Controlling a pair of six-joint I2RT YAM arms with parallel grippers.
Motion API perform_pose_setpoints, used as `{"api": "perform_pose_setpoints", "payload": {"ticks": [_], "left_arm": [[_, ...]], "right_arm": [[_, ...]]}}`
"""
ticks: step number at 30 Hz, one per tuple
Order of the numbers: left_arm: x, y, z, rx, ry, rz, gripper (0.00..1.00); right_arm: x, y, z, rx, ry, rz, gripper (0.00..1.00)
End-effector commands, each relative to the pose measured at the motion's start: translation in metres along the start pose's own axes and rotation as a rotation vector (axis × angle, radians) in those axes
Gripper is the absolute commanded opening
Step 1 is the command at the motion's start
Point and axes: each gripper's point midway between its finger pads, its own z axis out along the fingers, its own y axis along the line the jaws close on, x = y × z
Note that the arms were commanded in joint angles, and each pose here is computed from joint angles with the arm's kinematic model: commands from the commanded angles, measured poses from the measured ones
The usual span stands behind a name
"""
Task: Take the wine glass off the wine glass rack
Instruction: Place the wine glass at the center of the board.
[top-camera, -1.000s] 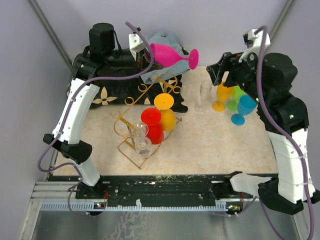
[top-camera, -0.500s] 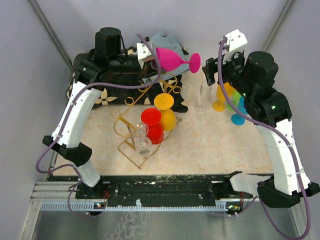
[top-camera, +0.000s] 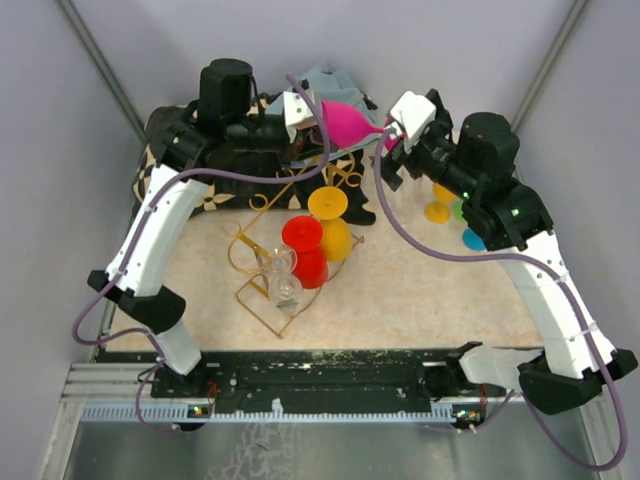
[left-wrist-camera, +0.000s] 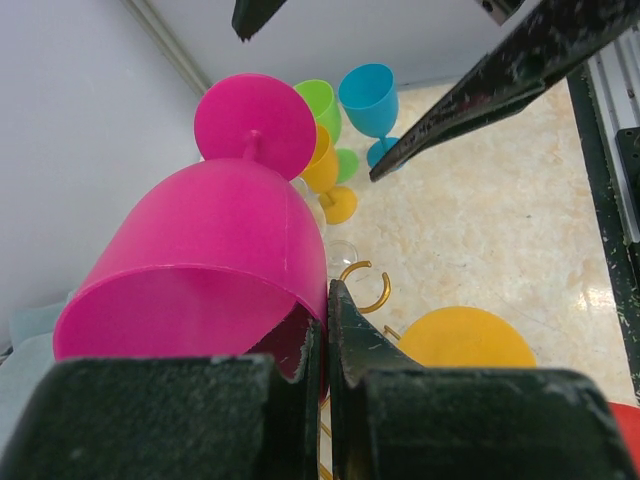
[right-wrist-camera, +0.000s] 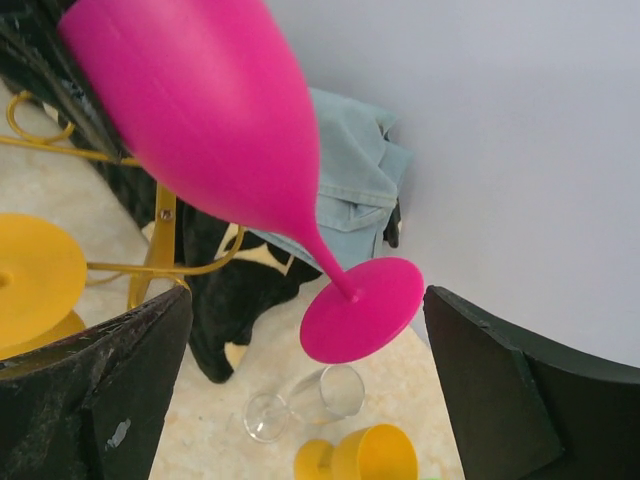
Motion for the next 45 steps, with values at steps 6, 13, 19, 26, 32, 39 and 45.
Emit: {"api": "perform_pose_setpoints", "payload": {"ticks": [6,13,19,26,32,39,45], "left_arm": [[-0.008,-0.005,0.004,0.011,-0.006,0.038,0.0],[-0.015,-0.015,0.006,0.038,-0.021,0.038,0.0],[-0.02,-0.022,0.007,0.061,-0.038,0.027,0.0],[-0.026,-0.027,0.006,0.075,-0.055,0.021,0.0],[-0.03,-0.031,0.007,0.091,-0.065,0.024,0.0],[-0.031,-0.034,0.008,0.099,-0.068,0.024,0.0],[-0.035,-0.036,0.008,0.104,-0.077,0.03,0.0]], "right_arm": [[-0.012,0.008,0.01,-0.024,-0.089,-0.206,0.99],[-0.019,0.011,0.021,-0.027,-0.132,-0.288,0.98],[-0.028,0.025,0.03,-0.065,-0.164,-0.319,0.98],[-0.012,0.042,0.035,-0.113,-0.117,-0.371,0.98],[-0.015,0.043,0.038,-0.103,-0.121,-0.406,0.96],[-0.018,0.041,0.042,-0.081,-0.122,-0.442,0.89],[-0.023,0.036,0.046,-0.027,-0.142,-0.448,0.78]]}}
